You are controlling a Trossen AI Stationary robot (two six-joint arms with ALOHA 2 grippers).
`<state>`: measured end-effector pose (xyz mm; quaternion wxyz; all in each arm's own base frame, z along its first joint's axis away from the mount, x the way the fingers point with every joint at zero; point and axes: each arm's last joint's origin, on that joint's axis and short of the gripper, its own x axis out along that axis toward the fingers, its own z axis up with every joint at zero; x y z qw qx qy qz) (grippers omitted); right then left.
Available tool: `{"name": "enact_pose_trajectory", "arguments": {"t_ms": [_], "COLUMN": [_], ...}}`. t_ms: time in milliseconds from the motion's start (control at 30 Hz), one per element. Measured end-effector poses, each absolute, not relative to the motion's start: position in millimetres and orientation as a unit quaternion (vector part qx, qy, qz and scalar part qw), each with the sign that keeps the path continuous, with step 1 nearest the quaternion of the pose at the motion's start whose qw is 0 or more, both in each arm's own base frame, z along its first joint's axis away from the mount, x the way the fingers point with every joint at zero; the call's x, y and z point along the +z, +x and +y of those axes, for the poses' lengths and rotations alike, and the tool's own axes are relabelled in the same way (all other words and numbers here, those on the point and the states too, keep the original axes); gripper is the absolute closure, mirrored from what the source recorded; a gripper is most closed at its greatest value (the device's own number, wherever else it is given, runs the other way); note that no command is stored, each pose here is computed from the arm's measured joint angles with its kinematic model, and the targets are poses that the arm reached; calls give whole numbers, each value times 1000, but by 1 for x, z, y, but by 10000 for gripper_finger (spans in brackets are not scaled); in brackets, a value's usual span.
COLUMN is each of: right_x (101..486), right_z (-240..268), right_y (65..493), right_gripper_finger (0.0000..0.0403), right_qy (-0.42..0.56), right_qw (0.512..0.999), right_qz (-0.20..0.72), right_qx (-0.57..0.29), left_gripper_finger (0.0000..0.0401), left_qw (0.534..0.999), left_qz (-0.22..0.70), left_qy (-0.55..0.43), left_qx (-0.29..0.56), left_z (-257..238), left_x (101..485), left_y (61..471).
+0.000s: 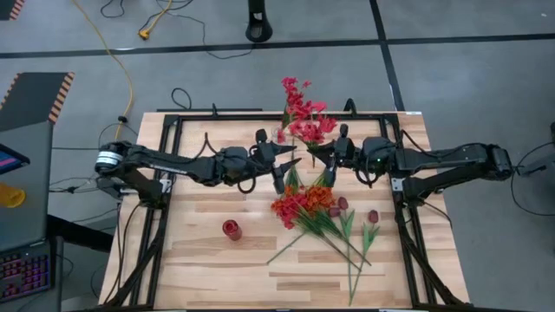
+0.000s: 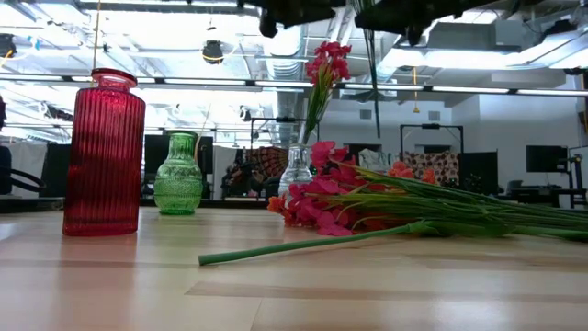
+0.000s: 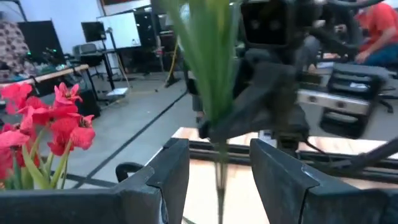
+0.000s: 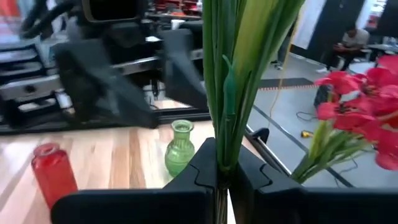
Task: Sort flowers into vase by color
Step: Put the right red flower into the vase
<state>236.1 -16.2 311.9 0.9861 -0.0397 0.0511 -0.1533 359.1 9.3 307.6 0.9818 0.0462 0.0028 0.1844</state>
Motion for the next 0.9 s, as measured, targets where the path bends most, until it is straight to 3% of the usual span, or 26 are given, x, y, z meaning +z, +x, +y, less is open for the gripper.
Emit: {"name": "enact_pose_trajectory", "arguments": {"t_ms": [500,900], "right_x": [306,289], "right_z": [-9,-7], "right_y": [242,269], "right_gripper_finger": [357,357], "right_qy": [-68,-87], "right_qw": [989,990], "right_qz": [65,62], "right_qx": [-115,-89], "left_gripper_finger": [244,244], "left_qw": [989,993], "left_qz": [-67,-37], "left_qy": [36,22], "left_qx": [126,107], "left_z": [10,9], "left_x": [311,305], "left_y": [367,368]}}
